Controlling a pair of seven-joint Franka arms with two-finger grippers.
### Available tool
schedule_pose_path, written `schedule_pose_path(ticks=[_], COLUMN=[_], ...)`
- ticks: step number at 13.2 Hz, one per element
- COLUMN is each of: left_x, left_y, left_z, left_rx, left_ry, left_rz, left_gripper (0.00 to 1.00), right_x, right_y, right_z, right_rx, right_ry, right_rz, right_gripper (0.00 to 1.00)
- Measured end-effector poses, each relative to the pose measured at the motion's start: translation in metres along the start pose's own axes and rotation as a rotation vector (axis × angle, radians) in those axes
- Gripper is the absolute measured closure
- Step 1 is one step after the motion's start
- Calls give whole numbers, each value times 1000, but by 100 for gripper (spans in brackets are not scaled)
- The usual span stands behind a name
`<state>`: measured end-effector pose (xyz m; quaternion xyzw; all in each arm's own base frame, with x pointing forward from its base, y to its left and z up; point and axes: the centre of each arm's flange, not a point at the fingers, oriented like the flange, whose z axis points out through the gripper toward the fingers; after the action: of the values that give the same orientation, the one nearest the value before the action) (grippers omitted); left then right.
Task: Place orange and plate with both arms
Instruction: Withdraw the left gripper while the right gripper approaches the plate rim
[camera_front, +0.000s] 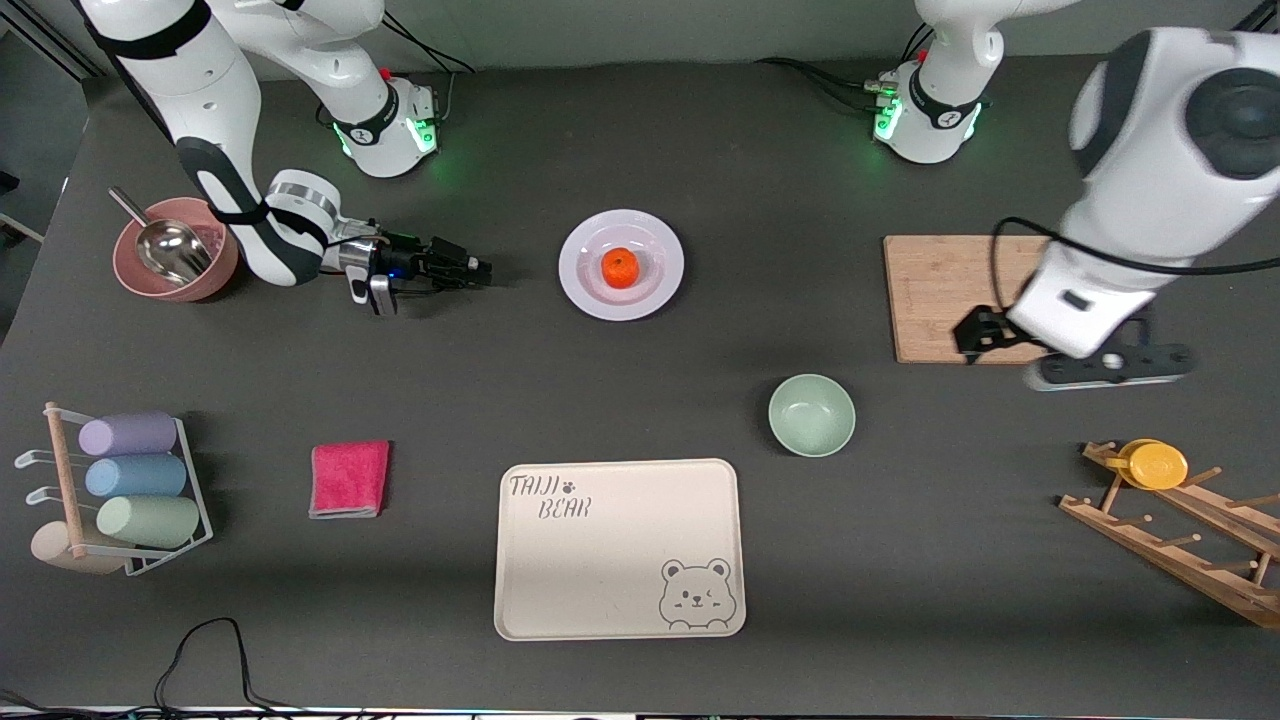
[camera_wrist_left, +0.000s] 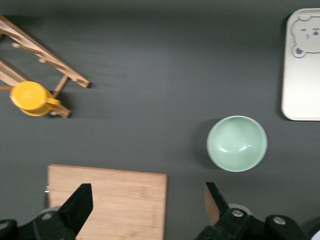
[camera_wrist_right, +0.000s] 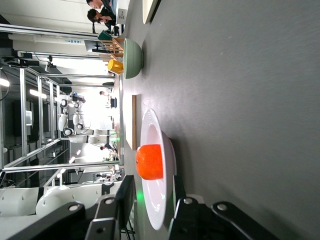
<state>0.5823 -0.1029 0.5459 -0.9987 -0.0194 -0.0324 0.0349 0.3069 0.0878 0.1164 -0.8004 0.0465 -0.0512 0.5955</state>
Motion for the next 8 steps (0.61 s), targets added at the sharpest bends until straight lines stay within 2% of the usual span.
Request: schedule_pose_path(ticks=[2, 8], left_x=[-1, -9], left_y=[-35, -83], left_z=[-7, -9], left_rx=[2, -16], left_ry=[-16, -86], left_rz=[17, 35], left_gripper=[0, 0], right_x=[-4, -17], right_y=[-5, -17], right_z=[20, 67], right_rx=[-7, -12], right_ry=[11, 50], right_rz=[-23, -36], right_gripper=[61, 61])
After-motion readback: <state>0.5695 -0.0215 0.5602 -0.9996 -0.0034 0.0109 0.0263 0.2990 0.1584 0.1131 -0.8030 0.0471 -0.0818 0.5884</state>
